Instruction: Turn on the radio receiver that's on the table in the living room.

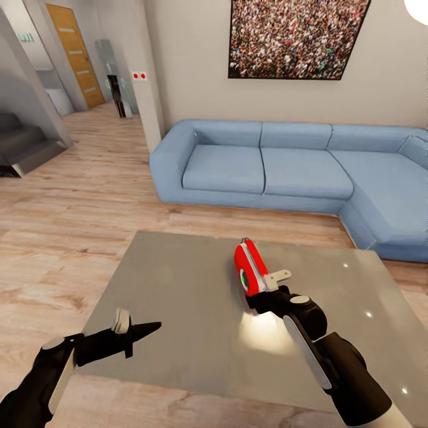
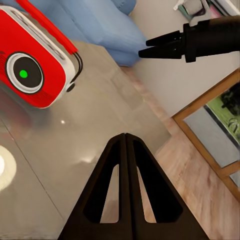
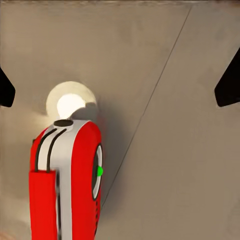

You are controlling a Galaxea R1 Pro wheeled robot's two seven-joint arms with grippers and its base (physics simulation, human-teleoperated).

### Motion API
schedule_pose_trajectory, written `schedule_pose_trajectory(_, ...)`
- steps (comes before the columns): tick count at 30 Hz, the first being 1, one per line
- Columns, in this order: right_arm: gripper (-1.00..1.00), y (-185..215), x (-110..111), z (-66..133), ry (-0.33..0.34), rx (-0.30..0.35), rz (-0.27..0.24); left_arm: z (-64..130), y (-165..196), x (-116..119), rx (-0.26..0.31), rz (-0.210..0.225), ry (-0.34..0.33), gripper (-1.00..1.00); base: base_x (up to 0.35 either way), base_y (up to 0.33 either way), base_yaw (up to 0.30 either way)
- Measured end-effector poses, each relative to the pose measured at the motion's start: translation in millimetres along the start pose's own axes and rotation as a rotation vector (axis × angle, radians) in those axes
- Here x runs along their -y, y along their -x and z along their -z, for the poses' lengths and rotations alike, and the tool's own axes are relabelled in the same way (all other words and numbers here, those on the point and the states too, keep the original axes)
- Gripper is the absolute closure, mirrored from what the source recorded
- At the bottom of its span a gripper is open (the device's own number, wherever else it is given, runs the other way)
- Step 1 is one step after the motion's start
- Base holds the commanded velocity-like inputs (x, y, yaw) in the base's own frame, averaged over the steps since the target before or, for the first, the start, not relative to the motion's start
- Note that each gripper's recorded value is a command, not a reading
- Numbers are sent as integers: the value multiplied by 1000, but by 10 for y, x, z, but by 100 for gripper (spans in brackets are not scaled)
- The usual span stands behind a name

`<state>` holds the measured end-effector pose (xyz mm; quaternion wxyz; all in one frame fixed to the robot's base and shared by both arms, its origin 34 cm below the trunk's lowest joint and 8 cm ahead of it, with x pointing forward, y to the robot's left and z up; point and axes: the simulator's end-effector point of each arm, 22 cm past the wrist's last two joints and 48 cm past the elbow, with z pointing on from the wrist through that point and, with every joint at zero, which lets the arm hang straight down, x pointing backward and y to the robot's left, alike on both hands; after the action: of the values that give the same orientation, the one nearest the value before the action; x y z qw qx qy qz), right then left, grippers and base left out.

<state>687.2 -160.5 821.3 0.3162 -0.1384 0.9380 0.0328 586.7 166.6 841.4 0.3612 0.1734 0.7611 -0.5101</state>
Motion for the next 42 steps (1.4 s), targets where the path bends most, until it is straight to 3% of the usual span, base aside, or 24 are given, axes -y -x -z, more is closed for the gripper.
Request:
schedule_pose_trajectory(7, -100, 34, 4, 33, -2, 7, 2, 0, 30, 20, 6, -13, -1, 100, -227, 0, 0)
schedule_pose_trajectory(31, -100, 170, 8, 160, -7, 40, 2, 21, 153, 93, 21, -44, -1, 100, -4, 0, 0)
schedule_pose_trajectory(35, -100, 140, 8, 171, -8, 35, 2, 31, 107, 70, 13, -29, 6, 100, 0, 0, 0)
schedule_pose_trajectory(42, -100, -316, -24, 191, -13, -33, -3, 56, -55, 22, -20, 11, 16, 100, 0, 0, 0)
